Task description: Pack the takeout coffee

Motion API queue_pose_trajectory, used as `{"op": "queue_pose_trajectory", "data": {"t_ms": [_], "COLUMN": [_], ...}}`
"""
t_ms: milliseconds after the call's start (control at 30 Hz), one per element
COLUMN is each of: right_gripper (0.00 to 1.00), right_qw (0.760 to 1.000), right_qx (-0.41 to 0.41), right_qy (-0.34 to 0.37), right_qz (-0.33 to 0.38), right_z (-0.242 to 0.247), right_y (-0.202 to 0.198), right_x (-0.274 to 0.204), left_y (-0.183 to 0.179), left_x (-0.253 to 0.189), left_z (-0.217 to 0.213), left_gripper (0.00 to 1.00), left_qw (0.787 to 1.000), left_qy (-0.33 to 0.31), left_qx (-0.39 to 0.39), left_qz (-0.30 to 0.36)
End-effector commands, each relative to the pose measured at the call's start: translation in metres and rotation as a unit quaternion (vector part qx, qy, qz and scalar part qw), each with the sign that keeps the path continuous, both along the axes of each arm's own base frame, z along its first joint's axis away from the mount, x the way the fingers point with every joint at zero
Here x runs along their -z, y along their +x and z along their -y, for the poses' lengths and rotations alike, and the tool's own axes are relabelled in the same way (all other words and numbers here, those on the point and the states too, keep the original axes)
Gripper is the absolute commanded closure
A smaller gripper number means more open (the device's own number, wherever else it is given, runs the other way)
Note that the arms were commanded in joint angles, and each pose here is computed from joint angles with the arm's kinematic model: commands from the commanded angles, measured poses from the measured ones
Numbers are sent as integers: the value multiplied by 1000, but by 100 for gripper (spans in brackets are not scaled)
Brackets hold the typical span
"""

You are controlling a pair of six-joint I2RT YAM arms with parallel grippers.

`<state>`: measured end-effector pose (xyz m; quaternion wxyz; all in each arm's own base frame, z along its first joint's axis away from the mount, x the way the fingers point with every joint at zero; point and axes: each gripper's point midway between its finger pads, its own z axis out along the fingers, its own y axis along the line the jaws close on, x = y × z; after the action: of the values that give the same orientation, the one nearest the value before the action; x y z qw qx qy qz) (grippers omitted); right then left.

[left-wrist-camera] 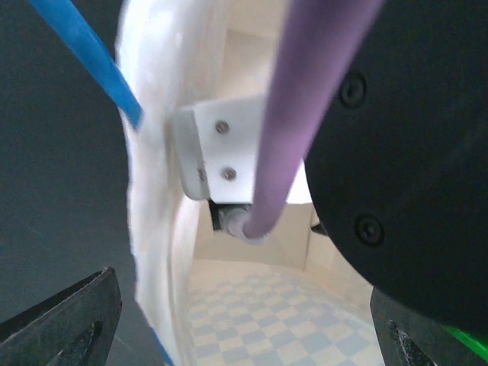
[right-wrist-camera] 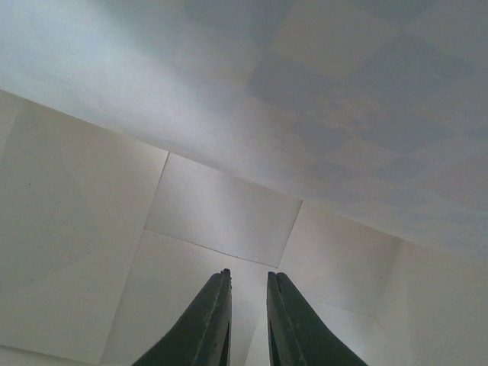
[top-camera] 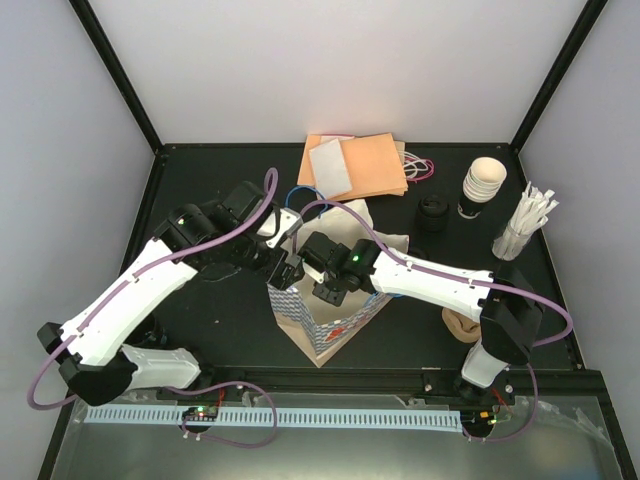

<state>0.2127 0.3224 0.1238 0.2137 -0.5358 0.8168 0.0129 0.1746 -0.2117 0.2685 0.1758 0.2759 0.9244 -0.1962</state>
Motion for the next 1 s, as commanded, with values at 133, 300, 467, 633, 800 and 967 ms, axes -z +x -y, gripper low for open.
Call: {"op": "queue_pose_trajectory", "data": {"t_ms": [133,300,467,633,800,967], "right_gripper": [83,83,83,84,85,87], "right_qw": [999,999,998,998,995,990], "right_qx": [10,23,32,39,71,100], "right_qy": [31,35,43,46,52,74], "right_qz": [16,26,28,35,44,62], "right_z": [0,6,10,11,21,35], "right_y": [3,6,10,12,21,28], "right_x": [-13,-15,-19,-23,-28,-45], "left_y": [35,39,39,44,46,48], "left_x": [-29,-32,-25,-9,2,5], "left_z": [-9,-8,-13,-8,-5,-11], "left_gripper": [20,31,41,48,57,66], "left_qw": [995,994,994,995,995,993], "left_qy": [18,11,25,44,65,79], "left_qx": [-65,-73,-77,-73,-69,-84], "left_qz": [73,78,72,51,32,32]}}
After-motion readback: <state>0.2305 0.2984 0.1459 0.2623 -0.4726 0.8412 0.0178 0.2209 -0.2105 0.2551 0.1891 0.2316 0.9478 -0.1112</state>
